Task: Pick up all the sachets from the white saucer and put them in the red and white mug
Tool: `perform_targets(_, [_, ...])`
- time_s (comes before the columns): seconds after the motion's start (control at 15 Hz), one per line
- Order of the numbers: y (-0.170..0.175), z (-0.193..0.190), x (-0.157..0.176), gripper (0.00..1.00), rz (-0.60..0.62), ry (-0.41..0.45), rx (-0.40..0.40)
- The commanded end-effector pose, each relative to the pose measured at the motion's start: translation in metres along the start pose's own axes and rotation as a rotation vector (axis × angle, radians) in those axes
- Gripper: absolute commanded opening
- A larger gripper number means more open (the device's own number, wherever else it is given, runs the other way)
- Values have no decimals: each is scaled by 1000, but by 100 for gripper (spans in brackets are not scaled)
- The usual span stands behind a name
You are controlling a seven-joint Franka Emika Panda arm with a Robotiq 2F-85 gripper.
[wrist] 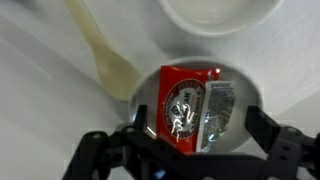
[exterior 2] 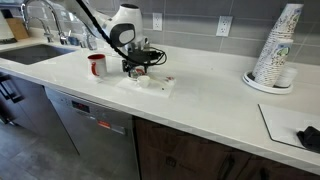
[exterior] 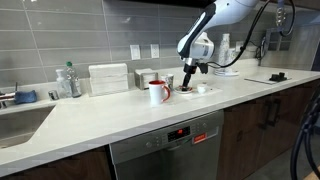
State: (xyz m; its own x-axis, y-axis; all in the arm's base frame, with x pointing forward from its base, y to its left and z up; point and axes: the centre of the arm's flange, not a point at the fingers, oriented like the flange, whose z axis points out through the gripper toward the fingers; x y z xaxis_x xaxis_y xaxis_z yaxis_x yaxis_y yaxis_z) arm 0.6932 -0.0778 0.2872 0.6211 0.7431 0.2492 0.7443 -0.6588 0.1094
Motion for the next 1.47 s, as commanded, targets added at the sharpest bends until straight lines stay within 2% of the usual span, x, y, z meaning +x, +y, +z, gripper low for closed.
perform_targets(0.0, [13, 8, 2, 100, -14, 34, 19])
perform_targets(0.27, [17, 12, 8, 99, -14, 34, 30])
perform_targets(0.33, [18, 13, 9, 90, -13, 34, 34])
perform_targets(0.4, [19, 14, 9, 74, -12, 32, 37])
perform_targets(0.47, [19, 15, 10, 70, -9, 29, 39])
perform_targets(1.07, [21, 0, 17, 2, 8, 14, 64])
perform_targets(1.4, [19, -22, 22, 1, 27, 3, 79])
